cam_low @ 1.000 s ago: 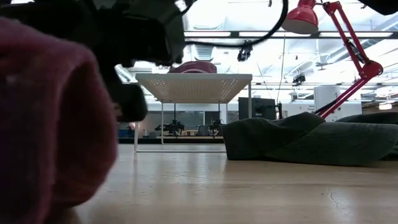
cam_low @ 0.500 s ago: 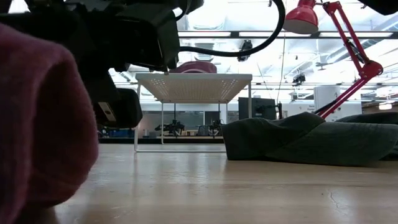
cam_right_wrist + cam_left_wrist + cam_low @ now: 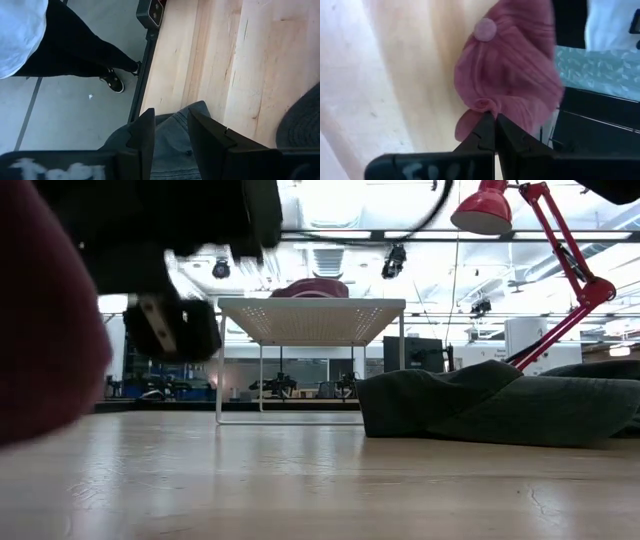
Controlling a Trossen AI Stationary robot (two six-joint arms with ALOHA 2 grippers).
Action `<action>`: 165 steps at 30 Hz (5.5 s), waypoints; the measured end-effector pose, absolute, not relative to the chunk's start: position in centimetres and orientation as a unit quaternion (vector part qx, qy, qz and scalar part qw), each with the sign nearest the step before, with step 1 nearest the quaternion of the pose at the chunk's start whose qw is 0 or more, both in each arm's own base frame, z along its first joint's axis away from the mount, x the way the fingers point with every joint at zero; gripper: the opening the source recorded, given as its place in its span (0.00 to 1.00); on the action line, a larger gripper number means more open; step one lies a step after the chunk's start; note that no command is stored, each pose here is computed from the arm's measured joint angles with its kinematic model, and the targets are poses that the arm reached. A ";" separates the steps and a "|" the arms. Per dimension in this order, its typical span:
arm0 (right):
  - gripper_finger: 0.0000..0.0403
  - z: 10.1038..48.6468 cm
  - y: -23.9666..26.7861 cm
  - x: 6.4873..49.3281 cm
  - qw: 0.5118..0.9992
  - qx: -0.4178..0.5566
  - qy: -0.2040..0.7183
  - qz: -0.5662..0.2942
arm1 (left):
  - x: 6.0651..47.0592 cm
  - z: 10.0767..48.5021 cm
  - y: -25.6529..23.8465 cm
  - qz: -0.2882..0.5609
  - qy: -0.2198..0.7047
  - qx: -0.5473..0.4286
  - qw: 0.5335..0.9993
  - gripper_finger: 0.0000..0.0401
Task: Pick & Place hat
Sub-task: Stack the red cap on the red caps on the shelf
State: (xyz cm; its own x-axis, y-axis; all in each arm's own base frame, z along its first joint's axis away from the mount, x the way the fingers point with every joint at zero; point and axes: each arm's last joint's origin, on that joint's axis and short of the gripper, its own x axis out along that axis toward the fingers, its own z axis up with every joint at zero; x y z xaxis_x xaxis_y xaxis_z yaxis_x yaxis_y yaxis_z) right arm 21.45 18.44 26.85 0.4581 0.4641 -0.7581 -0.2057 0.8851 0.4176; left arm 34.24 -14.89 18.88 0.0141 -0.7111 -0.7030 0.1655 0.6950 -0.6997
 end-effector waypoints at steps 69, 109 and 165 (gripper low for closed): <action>0.18 26.8 18.4 21.5 0.855 0.112 0.469 0.192 | 31.5 39.7 -11.1 -0.219 0.374 -0.078 0.898 0.00; 0.14 27.9 15.6 24.6 0.937 0.092 0.336 0.031 | 27.1 52.9 14.7 0.163 0.075 0.055 0.982 0.00; 0.15 26.7 13.7 25.2 0.931 0.096 0.351 -0.002 | 23.6 38.3 18.3 0.247 0.157 -0.225 0.929 0.00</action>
